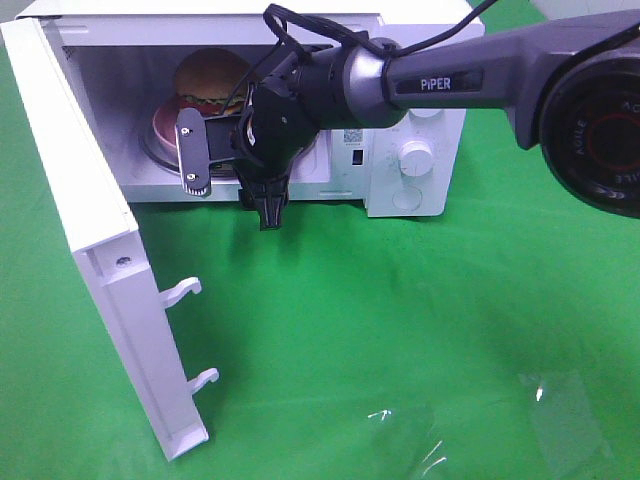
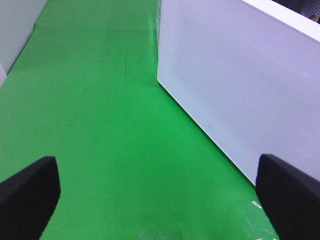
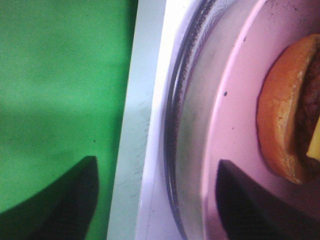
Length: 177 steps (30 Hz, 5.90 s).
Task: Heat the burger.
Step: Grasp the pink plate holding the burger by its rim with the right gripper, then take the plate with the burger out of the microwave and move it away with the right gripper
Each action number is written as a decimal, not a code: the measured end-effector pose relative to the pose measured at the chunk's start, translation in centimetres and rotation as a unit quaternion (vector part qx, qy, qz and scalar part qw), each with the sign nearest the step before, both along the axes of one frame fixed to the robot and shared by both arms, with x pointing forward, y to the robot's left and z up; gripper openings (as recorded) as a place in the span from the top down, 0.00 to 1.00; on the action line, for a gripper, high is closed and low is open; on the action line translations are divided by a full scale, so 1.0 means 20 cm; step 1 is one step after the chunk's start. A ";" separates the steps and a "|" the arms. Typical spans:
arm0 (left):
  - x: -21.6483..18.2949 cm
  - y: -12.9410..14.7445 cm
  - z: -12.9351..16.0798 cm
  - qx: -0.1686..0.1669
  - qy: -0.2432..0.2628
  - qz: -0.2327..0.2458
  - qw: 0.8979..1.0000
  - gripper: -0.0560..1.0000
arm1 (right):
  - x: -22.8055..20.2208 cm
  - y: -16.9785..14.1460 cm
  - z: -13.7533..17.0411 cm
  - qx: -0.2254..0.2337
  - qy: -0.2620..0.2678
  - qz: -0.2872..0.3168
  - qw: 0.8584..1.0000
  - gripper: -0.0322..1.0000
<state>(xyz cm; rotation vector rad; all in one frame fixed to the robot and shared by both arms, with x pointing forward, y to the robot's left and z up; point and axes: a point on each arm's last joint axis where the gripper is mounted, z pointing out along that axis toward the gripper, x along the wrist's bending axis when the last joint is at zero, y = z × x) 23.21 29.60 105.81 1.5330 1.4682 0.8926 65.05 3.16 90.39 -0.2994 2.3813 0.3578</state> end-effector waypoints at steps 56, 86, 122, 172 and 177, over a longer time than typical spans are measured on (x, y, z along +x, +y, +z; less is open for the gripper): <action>0.00 0.00 0.00 0.000 0.000 0.000 1.000 0.01 | -0.41 -0.18 0.25 -0.069 -0.005 0.092 0.993 0.92; 0.00 0.00 0.00 0.000 0.000 0.000 1.000 0.01 | -0.81 -0.51 0.35 -0.043 -0.020 0.126 0.991 0.92; 0.00 0.00 0.00 0.000 0.000 0.000 1.000 0.01 | -1.26 -0.97 0.55 -0.034 -0.035 0.083 0.995 0.92; 0.00 0.00 0.00 0.000 0.000 0.000 1.000 0.01 | -1.29 -1.28 0.56 0.078 0.033 -0.467 0.880 0.92; 0.00 0.00 0.00 0.000 0.000 0.000 1.000 0.01 | -1.26 -1.25 0.51 0.078 0.041 -0.500 0.861 0.92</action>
